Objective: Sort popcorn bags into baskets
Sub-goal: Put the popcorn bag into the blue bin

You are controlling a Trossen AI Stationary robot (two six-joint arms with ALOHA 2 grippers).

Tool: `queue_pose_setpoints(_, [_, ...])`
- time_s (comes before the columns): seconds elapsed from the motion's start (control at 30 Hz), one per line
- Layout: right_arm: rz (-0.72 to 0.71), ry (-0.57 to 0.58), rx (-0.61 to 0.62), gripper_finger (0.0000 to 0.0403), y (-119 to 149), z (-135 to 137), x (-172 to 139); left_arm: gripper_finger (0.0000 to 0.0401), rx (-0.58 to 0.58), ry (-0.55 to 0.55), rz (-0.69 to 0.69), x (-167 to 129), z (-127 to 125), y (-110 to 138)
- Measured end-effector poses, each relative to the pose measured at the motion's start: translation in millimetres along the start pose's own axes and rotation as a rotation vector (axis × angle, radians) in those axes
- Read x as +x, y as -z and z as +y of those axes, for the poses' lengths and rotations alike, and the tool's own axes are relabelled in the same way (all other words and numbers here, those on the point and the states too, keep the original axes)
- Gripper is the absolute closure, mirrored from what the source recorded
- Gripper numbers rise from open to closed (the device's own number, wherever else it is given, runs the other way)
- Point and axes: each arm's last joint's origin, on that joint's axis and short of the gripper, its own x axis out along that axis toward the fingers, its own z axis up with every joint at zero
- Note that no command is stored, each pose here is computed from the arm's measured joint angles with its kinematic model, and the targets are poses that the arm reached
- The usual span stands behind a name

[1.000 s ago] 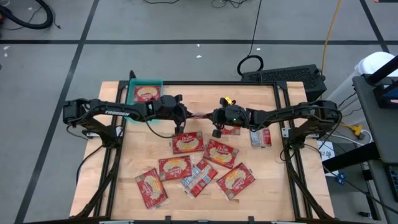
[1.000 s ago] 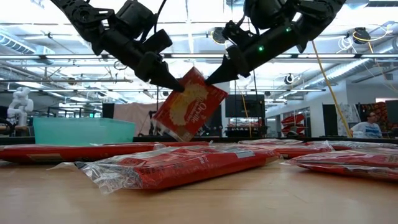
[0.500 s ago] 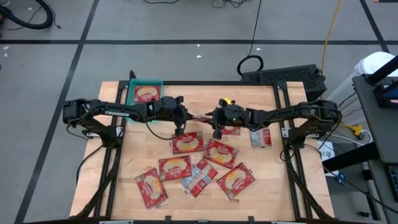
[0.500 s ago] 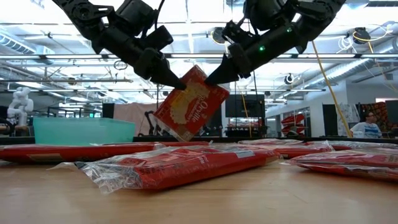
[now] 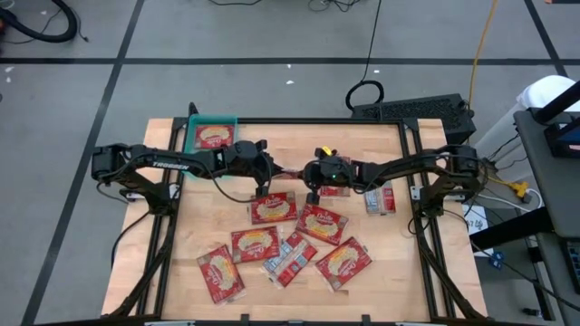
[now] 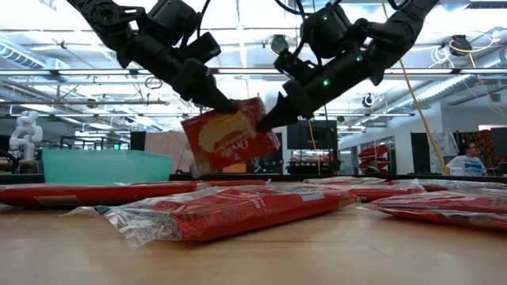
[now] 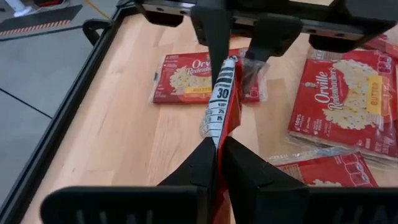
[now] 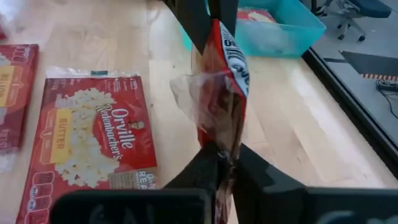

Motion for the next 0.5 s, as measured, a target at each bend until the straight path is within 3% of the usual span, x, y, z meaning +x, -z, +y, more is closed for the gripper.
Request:
queue_pose_setpoints(0.23, [-0.023, 0.006, 0.002, 0.0397, -9, -4, -10, 0.0279, 0.001, -0.098, 0.014, -11, -4, -8])
queue_pose_setpoints(0.4, [0.011, -0.002, 0.001, 0.0398, -11, -5, -20, 0.0208, -0.073, -0.167, 0.034, -39, -4, -15])
queue_pose_setpoints(0.5, [0.011, -0.002, 0.031, 0.0399, -12, -6, -24, 0.0189, -0.098, -0.164, 0.08, -55, -6, -7])
